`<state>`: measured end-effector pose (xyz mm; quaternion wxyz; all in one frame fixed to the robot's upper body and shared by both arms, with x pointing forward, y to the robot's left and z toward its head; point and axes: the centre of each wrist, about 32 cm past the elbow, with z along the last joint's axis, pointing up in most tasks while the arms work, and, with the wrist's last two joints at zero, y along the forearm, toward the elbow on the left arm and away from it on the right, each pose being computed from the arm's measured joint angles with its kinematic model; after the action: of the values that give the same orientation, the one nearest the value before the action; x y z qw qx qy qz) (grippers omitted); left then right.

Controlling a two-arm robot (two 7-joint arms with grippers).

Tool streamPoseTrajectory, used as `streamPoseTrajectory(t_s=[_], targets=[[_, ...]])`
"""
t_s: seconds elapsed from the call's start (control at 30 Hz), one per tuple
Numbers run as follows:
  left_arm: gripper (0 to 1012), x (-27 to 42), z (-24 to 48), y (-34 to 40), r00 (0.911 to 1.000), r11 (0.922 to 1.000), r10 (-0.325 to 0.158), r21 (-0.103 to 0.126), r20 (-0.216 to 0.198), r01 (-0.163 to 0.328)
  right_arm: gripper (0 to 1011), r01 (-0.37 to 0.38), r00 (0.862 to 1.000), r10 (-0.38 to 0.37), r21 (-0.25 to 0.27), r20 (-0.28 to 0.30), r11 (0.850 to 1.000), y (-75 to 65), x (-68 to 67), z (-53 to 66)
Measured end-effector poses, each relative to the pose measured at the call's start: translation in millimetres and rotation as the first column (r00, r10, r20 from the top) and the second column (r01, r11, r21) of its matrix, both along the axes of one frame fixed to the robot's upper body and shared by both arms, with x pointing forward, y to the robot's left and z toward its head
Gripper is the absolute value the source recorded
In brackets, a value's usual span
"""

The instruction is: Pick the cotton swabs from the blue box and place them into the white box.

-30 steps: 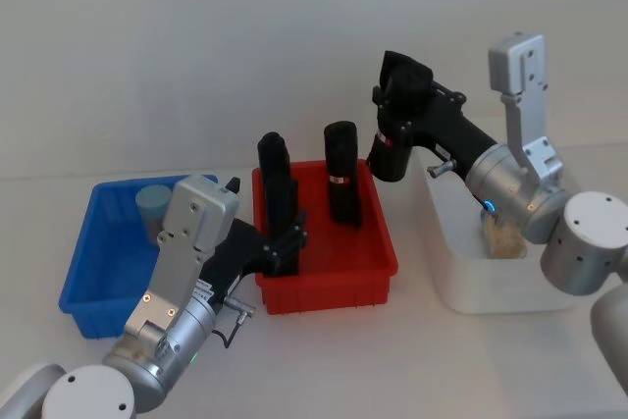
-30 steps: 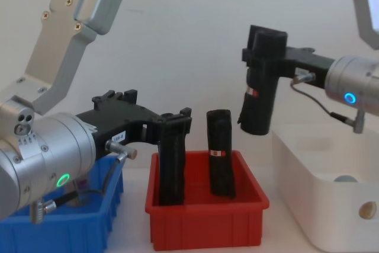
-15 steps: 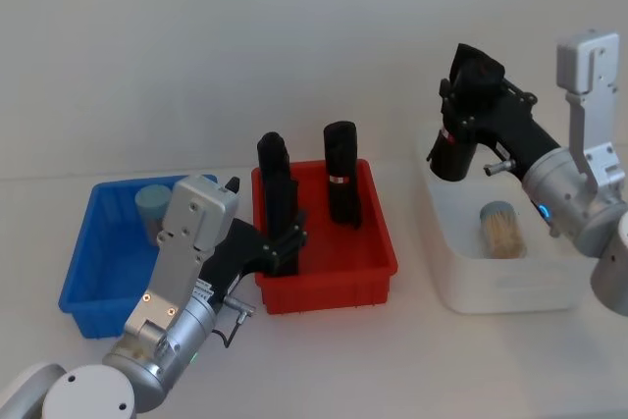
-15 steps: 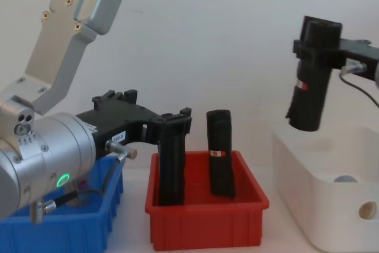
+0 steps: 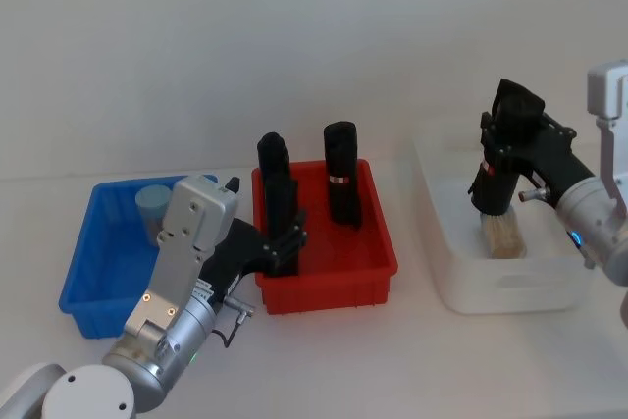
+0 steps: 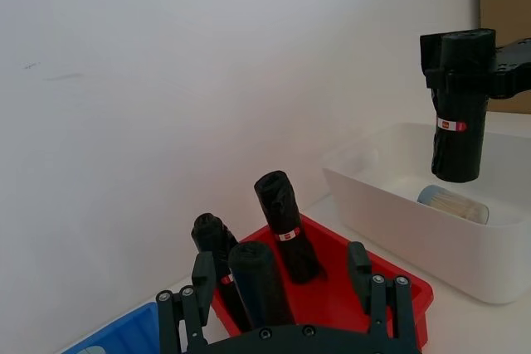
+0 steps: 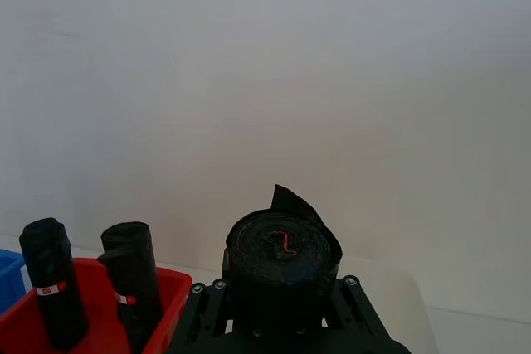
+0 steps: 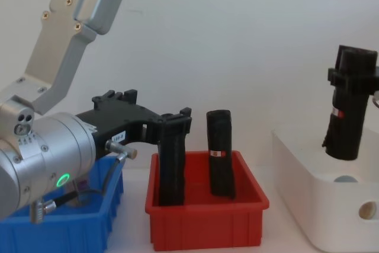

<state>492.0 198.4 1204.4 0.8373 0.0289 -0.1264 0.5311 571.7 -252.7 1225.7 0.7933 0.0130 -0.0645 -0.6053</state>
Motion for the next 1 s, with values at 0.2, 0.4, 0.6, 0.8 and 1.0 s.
streamPoseTrajectory(t_s=[0.2, 0.4, 0.6, 0.8, 1.0], targets=[[1003, 0.0, 0.0, 0.0, 1.0, 1.0, 0.0, 0.0, 0.0, 0.0, 446, 0.024, 0.999, -0.024, -0.003, -0.036, 1.0, -5.2, -3.7, -7.6], [1004, 0.0, 0.0, 0.0, 1.0, 1.0, 0.0, 0.0, 0.0, 0.0, 565, 0.034, 0.998, -0.034, -0.003, -0.056, 0.999, -7.9, -4.8, -12.6], [1004, 0.0, 0.0, 0.0, 1.0, 1.0, 0.0, 0.0, 0.0, 0.0, 756, 0.041, 0.997, -0.041, -0.003, -0.071, 0.999, -10.7, -5.7, -17.5], [1004, 0.0, 0.0, 0.0, 1.0, 1.0, 0.0, 0.0, 0.0, 0.0, 933, 0.043, 0.996, -0.043, -0.003, -0.074, 0.999, -11.9, -6.3, -19.6], [1004, 0.0, 0.0, 0.0, 1.0, 1.0, 0.0, 0.0, 0.0, 0.0, 1002, 0.044, 0.996, -0.044, -0.002, -0.074, 0.999, -13.1, -7.1, -21.1]])
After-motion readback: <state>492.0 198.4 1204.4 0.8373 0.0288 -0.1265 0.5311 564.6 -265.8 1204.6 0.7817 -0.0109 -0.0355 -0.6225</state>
